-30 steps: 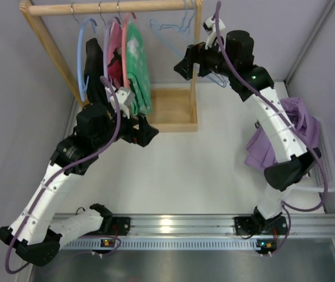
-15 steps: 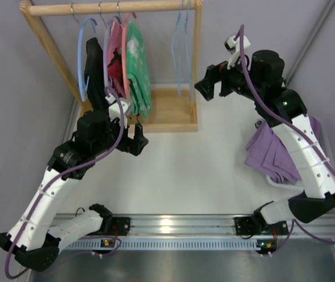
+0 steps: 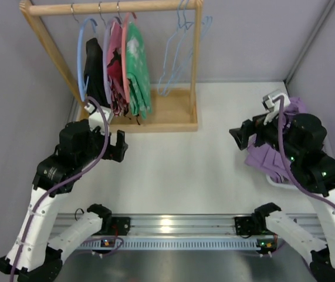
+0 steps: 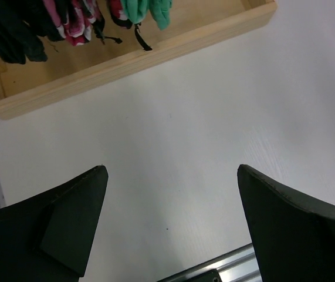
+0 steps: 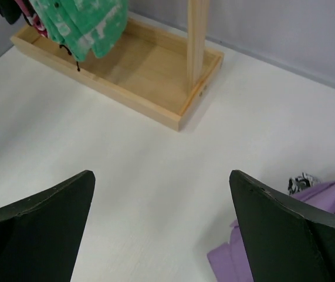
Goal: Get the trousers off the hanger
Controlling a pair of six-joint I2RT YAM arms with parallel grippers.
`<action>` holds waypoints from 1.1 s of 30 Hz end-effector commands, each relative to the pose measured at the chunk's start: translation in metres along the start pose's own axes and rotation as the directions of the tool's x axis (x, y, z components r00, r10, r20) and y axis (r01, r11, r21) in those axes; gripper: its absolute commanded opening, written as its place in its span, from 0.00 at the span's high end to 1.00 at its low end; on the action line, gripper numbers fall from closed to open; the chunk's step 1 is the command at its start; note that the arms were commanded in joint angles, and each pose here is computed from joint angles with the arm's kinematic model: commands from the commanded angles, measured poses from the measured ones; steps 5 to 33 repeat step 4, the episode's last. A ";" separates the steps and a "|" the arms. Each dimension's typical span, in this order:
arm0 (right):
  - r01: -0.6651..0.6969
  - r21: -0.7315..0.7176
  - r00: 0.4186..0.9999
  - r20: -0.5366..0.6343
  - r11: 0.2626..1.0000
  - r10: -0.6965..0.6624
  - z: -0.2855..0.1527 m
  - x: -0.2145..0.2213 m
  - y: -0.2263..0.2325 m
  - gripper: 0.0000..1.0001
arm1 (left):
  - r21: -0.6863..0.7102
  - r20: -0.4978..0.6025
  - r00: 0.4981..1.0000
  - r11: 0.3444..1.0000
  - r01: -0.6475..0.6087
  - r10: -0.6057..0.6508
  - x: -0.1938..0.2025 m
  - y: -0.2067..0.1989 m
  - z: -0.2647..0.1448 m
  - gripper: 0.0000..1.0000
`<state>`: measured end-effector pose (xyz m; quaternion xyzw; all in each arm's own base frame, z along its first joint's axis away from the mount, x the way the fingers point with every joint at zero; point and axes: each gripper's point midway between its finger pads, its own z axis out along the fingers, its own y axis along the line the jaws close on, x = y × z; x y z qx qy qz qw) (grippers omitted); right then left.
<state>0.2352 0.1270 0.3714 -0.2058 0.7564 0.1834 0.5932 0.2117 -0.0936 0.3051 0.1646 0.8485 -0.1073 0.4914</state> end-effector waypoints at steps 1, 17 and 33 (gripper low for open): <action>0.019 0.078 1.000 0.015 0.997 -0.021 -0.018 0.013 -0.016 0.01 | -0.090 0.063 0.998 0.996 0.021 -0.015 -0.013 0.022 -0.017 0.02; 0.019 0.105 0.999 0.034 0.994 -0.023 -0.029 0.016 -0.020 0.01 | -0.133 0.100 0.994 0.990 0.047 -0.033 -0.018 0.033 -0.027 0.01; 0.019 0.105 0.999 0.034 0.994 -0.023 -0.029 0.016 -0.020 0.01 | -0.133 0.100 0.994 0.990 0.047 -0.033 -0.018 0.033 -0.027 0.01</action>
